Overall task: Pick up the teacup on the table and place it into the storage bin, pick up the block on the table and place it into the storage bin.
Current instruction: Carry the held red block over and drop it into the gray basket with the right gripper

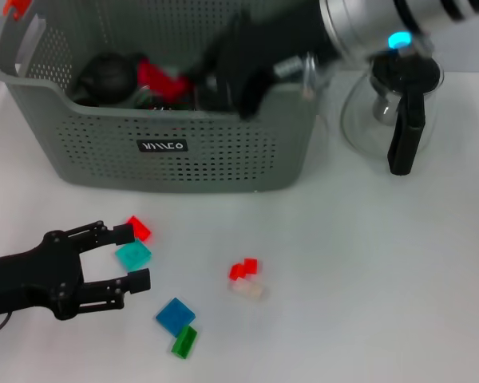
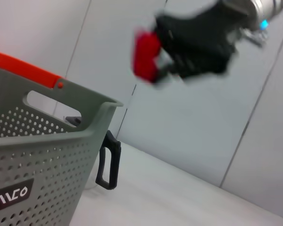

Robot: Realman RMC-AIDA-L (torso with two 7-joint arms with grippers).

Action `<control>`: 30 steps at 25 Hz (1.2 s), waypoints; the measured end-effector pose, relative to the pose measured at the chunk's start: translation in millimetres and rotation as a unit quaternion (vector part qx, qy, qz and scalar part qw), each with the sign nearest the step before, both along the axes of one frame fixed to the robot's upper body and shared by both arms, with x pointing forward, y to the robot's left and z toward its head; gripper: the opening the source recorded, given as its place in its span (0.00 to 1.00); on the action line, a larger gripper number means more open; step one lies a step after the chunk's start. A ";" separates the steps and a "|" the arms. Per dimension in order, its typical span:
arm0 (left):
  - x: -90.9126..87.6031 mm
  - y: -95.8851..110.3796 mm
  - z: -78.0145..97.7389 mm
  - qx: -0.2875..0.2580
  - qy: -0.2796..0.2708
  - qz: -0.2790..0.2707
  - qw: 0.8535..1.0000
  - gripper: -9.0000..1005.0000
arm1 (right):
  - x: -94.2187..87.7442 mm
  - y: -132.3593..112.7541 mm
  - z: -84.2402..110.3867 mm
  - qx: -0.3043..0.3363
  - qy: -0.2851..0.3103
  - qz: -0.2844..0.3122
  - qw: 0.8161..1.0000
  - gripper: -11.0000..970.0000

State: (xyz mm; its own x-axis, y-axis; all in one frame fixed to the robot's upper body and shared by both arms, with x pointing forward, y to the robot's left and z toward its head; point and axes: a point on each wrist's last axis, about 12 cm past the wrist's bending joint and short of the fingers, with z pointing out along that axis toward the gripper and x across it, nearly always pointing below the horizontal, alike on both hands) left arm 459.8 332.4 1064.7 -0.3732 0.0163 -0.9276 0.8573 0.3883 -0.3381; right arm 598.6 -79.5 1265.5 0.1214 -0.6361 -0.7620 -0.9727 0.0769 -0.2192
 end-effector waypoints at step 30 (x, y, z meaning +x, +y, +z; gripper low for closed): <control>1.9 6.4 1.8 0.026 -0.003 -0.013 1.000 0.85 | 83.6 -15.5 -10.1 0.067 -0.007 -0.209 0.976 0.73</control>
State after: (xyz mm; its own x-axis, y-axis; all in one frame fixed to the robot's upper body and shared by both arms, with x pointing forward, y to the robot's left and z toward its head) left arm 461.7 338.8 1066.5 -0.3656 0.0733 -0.9279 0.8695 0.3827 -0.3124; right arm 682.3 -95.0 1255.4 -0.1165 -0.5274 -0.8416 -0.8470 0.4952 -0.1931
